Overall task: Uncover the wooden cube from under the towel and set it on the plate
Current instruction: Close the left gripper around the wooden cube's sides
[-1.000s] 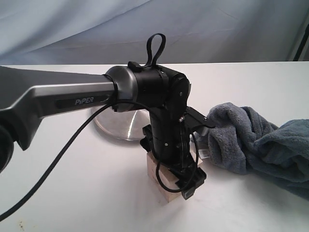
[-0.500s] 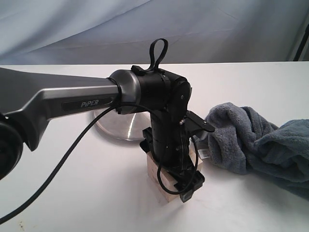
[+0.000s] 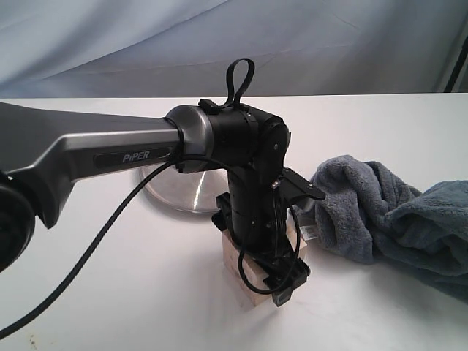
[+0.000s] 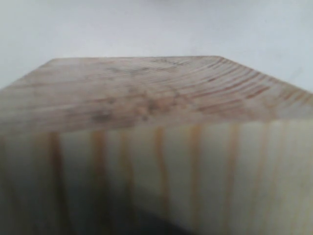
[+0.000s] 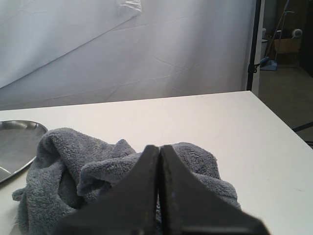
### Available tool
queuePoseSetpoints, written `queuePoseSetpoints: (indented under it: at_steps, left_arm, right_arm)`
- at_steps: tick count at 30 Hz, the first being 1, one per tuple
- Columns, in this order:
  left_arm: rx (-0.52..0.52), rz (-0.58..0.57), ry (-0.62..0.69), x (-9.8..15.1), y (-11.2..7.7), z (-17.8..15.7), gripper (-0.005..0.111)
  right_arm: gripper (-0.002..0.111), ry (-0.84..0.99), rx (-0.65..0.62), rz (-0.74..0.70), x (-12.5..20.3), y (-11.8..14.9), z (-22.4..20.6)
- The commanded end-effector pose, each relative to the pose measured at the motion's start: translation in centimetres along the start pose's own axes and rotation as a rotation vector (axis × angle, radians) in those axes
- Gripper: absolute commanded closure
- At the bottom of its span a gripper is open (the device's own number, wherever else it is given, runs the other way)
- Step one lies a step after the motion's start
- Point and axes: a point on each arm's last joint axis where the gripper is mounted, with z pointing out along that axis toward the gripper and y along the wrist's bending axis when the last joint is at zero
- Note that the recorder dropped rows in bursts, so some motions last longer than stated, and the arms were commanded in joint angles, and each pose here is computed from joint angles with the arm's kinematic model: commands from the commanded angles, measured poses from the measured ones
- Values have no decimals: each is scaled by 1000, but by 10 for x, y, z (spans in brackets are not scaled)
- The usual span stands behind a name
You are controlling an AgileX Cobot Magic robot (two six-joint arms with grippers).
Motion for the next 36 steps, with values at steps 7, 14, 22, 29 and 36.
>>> queuePoseSetpoints:
  at_steps: [7, 14, 22, 29, 36]
  left_arm:
    - [15, 9, 43, 2, -1, 13, 5]
    - [6, 13, 43, 2, 0, 13, 78]
    - [3, 13, 31, 1, 0, 13, 90]
    - [1, 11, 30, 1, 0, 10, 90]
    - [-53, -47, 9, 2, 2, -4, 91]
  right_arm:
    - [105, 8, -1, 9, 2, 0, 0]
    - [105, 8, -1, 9, 2, 0, 0]
    - [105, 8, -1, 9, 2, 0, 0]
    - [105, 8, -1, 9, 2, 0, 0]
    - [105, 8, -1, 9, 2, 0, 0]
